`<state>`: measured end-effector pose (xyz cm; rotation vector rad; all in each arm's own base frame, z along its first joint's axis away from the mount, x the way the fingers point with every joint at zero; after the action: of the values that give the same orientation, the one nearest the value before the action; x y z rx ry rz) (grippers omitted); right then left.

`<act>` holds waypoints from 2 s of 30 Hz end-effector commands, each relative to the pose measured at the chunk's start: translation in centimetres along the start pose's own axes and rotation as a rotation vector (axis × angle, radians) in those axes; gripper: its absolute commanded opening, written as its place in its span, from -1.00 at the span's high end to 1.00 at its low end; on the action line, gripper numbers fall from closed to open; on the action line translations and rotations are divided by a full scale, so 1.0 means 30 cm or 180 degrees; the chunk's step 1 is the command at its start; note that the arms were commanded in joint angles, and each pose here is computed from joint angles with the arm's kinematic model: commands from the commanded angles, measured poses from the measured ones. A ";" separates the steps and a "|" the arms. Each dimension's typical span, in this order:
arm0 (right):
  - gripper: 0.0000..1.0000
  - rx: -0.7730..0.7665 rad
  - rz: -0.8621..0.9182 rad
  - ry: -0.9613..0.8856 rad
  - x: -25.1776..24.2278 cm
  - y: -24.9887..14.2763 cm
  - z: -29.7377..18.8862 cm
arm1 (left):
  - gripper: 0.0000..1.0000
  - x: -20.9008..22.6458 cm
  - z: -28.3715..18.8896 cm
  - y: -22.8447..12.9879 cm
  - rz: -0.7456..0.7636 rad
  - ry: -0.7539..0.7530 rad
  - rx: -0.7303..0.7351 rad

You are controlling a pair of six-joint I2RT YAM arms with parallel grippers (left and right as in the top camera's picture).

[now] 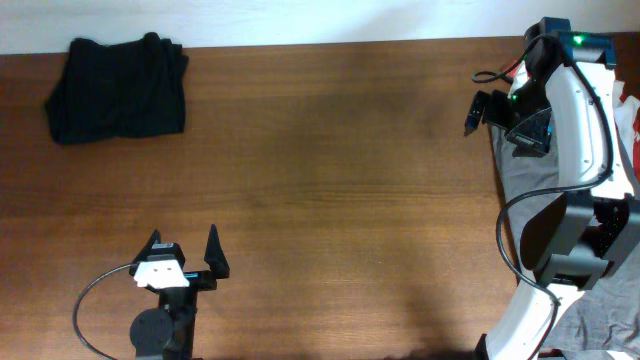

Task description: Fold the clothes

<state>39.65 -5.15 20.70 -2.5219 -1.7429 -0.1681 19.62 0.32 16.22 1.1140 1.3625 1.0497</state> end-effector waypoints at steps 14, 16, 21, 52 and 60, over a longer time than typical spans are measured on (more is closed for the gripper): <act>-0.97 -0.0260 -0.0007 -0.0233 -0.029 0.020 -0.048 | -0.98 -0.004 0.000 -0.007 0.0048 -0.0047 0.0008; -0.97 -0.0647 -0.0047 -0.0281 -0.024 0.019 -0.146 | -0.98 -0.004 0.000 -0.007 0.0048 -0.0047 0.0008; -0.97 -0.2084 -0.0054 -0.0305 -0.032 -0.122 -0.580 | -0.98 -0.004 0.000 -0.006 0.0048 -0.0047 0.0007; -0.97 -0.5033 -0.0776 0.1059 -0.081 -0.745 -0.139 | -0.98 -0.004 0.000 -0.006 0.0048 -0.0047 0.0007; -0.97 -0.4925 -0.0704 0.0959 -0.082 -0.725 -0.065 | -0.98 -0.004 0.000 -0.006 0.0048 -0.0047 0.0007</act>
<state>18.28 0.19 22.83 -2.4772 -2.0336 -2.5780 19.61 0.23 16.26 1.1165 1.3562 1.0449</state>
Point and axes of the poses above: each gripper's point midway between its finger pads, its own z axis out along the fingers, its own x axis along the line the jaws close on, y = z × x, the point moved 5 cm from there along -z, back along the fingers, and after that the axes turned 4 degrees about -z, right-handed, at the moved point
